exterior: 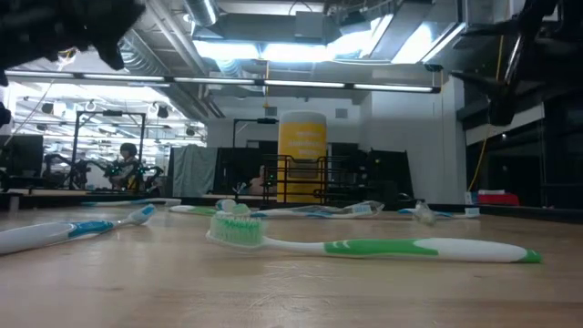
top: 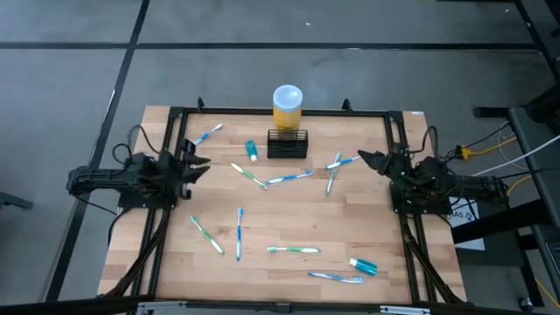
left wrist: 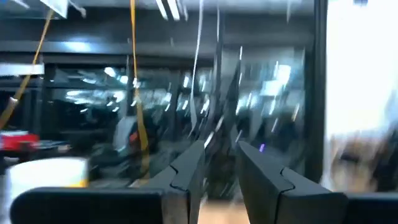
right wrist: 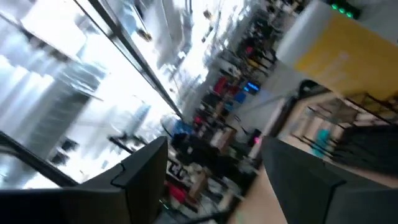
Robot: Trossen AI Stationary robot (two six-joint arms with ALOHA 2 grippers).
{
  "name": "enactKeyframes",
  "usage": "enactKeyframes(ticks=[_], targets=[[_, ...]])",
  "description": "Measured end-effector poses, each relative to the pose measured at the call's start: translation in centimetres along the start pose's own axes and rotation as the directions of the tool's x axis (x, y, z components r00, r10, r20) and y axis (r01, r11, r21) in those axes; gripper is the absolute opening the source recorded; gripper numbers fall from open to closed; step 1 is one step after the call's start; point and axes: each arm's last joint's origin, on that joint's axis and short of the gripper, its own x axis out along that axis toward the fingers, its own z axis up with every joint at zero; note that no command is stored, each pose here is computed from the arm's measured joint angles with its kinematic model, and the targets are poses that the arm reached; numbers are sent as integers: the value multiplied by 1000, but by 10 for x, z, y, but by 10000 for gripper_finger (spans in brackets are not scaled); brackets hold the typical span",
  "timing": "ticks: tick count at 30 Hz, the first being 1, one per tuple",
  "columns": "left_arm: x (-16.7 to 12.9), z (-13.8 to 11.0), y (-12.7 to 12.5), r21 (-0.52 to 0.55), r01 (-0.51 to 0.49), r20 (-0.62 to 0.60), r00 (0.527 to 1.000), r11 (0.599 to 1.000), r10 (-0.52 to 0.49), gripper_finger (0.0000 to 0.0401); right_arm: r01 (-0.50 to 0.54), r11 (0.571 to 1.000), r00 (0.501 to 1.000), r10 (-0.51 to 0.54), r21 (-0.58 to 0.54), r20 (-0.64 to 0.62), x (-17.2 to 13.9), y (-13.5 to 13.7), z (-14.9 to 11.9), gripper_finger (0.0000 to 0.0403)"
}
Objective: Pick & Place toothbrushing station
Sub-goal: Put the blue toothbrush in the wire organizer
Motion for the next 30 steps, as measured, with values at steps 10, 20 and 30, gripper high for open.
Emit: enactKeyframes(ticks=[10, 20, 30], targets=[[-3, 26, 2, -562, 48, 264, 957, 826, 124, 88, -455, 841, 829, 520, -292, 206, -7, 49, 27, 263], [9, 48, -3, -583, 78, 270, 958, 809, 101, 88, -452, 649, 732, 662, -612, 162, 16, 131, 65, 263], [52, 133, -20, -194, 94, 450, 893, 976, 3, 88, -383, 545, 841, 539, -746, -38, -1, 219, 132, 263]])
